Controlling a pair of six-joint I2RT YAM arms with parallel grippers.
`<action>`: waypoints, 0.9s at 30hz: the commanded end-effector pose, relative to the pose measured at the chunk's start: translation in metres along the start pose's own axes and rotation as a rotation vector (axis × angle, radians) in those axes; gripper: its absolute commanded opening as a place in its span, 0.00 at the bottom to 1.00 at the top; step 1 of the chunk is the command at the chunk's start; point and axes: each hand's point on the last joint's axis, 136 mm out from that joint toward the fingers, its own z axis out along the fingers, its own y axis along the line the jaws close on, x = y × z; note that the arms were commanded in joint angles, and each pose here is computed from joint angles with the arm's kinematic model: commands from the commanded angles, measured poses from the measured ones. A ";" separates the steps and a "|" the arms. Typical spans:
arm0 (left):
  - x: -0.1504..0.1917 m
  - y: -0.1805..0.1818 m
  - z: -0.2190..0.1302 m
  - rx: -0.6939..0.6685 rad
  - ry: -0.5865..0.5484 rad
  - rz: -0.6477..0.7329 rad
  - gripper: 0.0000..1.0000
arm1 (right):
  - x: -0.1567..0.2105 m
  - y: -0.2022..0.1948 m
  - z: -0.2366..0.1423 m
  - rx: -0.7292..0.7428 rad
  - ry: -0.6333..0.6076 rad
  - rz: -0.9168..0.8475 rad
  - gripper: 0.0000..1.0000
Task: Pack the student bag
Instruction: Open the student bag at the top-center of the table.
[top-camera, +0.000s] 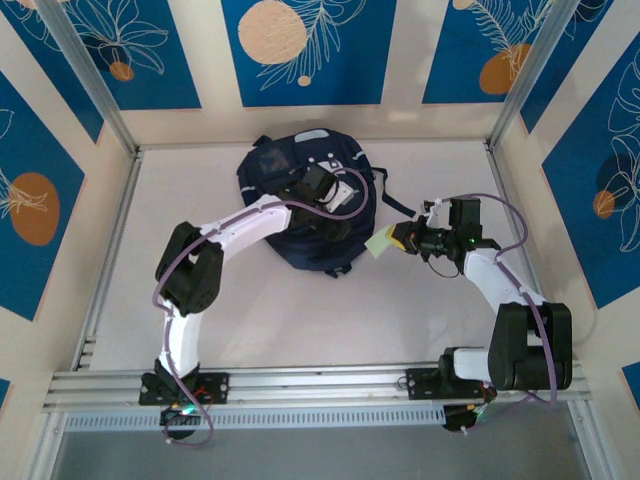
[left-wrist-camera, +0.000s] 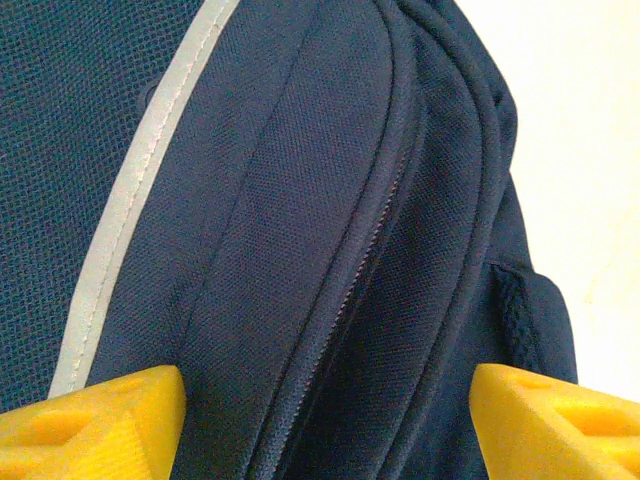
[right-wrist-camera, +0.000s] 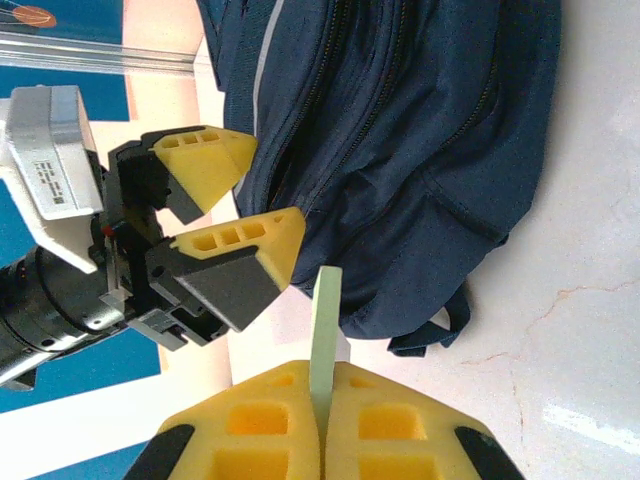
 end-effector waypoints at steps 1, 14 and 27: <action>-0.022 0.008 -0.027 0.024 -0.069 -0.025 0.75 | 0.002 0.005 0.003 -0.025 0.021 0.003 0.00; -0.001 0.041 0.005 -0.105 -0.005 -0.005 0.63 | 0.000 0.005 0.007 -0.028 0.028 0.002 0.00; 0.016 0.041 0.020 -0.099 0.068 0.014 0.28 | -0.004 0.016 0.014 -0.045 0.019 -0.018 0.00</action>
